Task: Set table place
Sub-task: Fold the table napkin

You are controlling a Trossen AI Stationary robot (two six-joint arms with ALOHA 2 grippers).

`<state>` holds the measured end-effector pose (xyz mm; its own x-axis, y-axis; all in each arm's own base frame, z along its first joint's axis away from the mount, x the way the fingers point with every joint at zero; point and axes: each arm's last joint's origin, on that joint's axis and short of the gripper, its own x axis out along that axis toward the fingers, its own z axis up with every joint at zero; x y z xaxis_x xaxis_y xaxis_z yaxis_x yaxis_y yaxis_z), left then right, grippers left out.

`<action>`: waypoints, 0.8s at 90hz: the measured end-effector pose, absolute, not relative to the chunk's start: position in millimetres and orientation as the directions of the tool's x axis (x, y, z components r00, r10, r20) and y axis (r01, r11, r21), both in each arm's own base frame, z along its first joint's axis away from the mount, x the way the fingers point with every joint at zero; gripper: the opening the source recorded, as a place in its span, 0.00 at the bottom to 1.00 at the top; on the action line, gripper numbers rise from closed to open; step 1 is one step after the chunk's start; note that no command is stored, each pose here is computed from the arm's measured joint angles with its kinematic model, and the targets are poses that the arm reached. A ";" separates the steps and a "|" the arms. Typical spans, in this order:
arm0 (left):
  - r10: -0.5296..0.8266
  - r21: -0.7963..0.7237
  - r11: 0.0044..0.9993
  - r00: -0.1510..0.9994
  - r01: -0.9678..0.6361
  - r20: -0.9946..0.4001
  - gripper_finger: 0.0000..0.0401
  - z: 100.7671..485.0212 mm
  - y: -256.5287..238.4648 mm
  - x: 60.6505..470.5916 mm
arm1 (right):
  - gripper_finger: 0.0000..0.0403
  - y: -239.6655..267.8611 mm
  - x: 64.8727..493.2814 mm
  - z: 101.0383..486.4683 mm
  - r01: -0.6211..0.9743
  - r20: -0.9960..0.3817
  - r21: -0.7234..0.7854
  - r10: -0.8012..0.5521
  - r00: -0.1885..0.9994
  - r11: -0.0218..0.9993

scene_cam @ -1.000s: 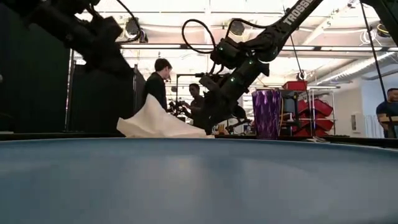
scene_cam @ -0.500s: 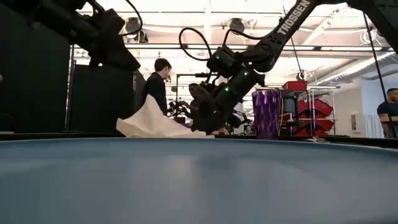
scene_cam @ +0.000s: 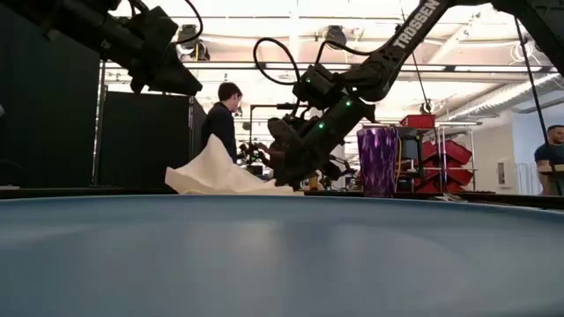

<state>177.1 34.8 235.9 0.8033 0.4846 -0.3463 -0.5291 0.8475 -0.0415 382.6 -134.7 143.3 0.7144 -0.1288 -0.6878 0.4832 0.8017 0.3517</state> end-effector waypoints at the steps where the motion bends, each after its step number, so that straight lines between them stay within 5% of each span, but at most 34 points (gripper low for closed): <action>1: 0.485 -0.041 0.848 0.803 -0.529 -0.346 0.28 235.9 34.8 177.1 | 0.00 -133.0 382.8 144.5 0.480 -0.687 0.352 -0.126 0.715 0.803; 39: 0.475 -0.034 0.854 0.805 -0.519 -0.354 0.28 235.2 34.5 177.0 | 0.00 -94.2 372.9 153.7 0.618 -0.802 0.131 -0.284 0.526 0.775; 72: 0.473 -0.026 0.848 0.779 -0.529 -0.411 0.28 228.0 34.7 178.0 | 0.07 -81.3 380.5 157.0 0.564 -0.766 0.134 -0.276 0.580 0.815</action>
